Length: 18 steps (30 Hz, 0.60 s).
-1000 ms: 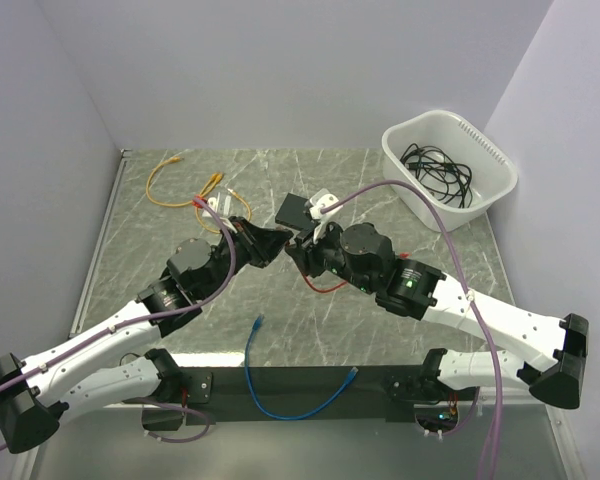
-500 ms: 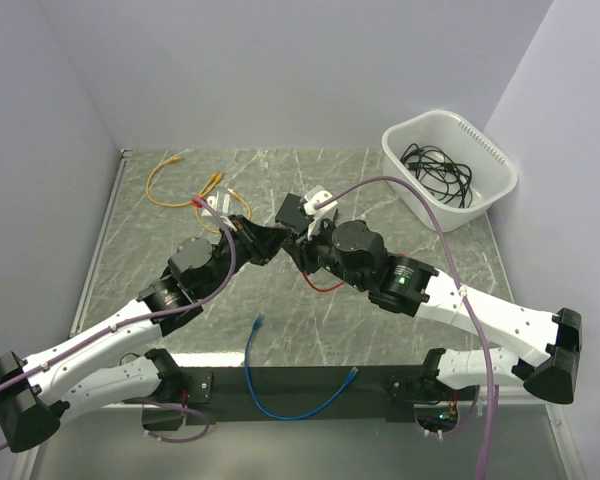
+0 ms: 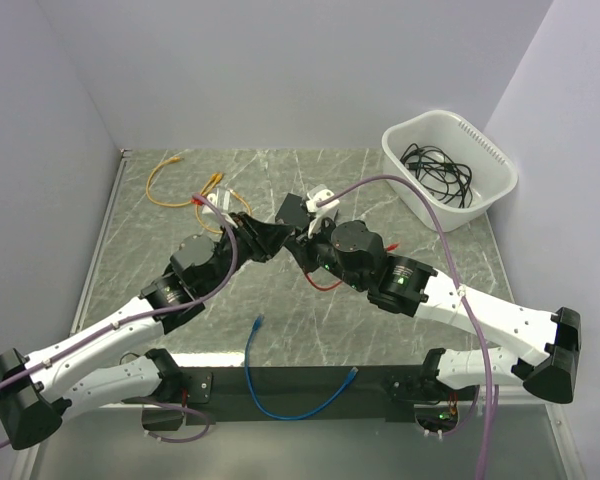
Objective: Insert the plug into the switch port
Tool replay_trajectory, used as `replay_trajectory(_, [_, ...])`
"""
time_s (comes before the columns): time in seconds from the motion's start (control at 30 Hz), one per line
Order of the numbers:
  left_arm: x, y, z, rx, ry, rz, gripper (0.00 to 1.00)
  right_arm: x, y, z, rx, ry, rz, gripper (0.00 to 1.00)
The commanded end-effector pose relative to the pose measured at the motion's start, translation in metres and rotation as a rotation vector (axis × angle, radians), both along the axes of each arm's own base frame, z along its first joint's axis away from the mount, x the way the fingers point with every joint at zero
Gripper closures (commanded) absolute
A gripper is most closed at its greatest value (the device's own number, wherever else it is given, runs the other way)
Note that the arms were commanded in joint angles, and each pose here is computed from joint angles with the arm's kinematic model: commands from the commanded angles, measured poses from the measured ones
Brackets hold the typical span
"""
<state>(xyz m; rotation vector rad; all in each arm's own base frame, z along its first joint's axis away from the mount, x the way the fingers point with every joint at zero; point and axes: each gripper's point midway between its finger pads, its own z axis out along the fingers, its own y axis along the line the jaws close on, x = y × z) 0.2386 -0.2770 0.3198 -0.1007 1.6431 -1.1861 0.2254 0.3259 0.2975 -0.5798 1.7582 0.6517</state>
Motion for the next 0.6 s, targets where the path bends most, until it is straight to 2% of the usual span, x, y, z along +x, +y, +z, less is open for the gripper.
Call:
replay_trajectory(0.0, [0.001, -0.003, 0.005, 0.015, -0.006, -0.001, 0.61, 0.012, -0.002, 0.034, 0.116, -0.057, -0.067, 1.00])
replay_trajectory(0.03, [0.004, -0.001, 0.005, 0.029, -0.011, 0.015, 0.55, 0.015, -0.004, 0.025, 0.101, -0.042, -0.077, 1.00])
replay_trajectory(0.07, [0.008, 0.001, 0.004, 0.060, -0.024, 0.035, 0.42, 0.025, -0.011, 0.017, 0.087, -0.026, -0.108, 1.00])
replay_trajectory(0.17, [0.025, 0.011, -0.012, 0.144, 0.010, 0.104, 0.19, 0.047, -0.031, -0.013, 0.054, 0.048, -0.177, 1.00])
replay_trajectory(0.23, [0.033, 0.017, -0.014, 0.146, 0.004, 0.122, 0.11, 0.056, -0.044, -0.035, 0.053, 0.107, -0.206, 1.00])
replay_trajectory(0.27, [0.042, 0.025, -0.022, 0.155, 0.007, 0.127, 0.03, 0.062, -0.051, -0.040, 0.060, 0.123, -0.229, 1.00])
replay_trajectory(0.37, [0.067, 0.046, -0.030, 0.145, -0.012, 0.164, 0.01, 0.085, -0.078, -0.064, 0.049, 0.189, -0.315, 1.00])
replay_trajectory(0.57, [0.121, 0.052, -0.060, 0.182, -0.008, 0.077, 0.01, 0.126, -0.106, -0.106, -0.029, 0.307, -0.474, 1.00])
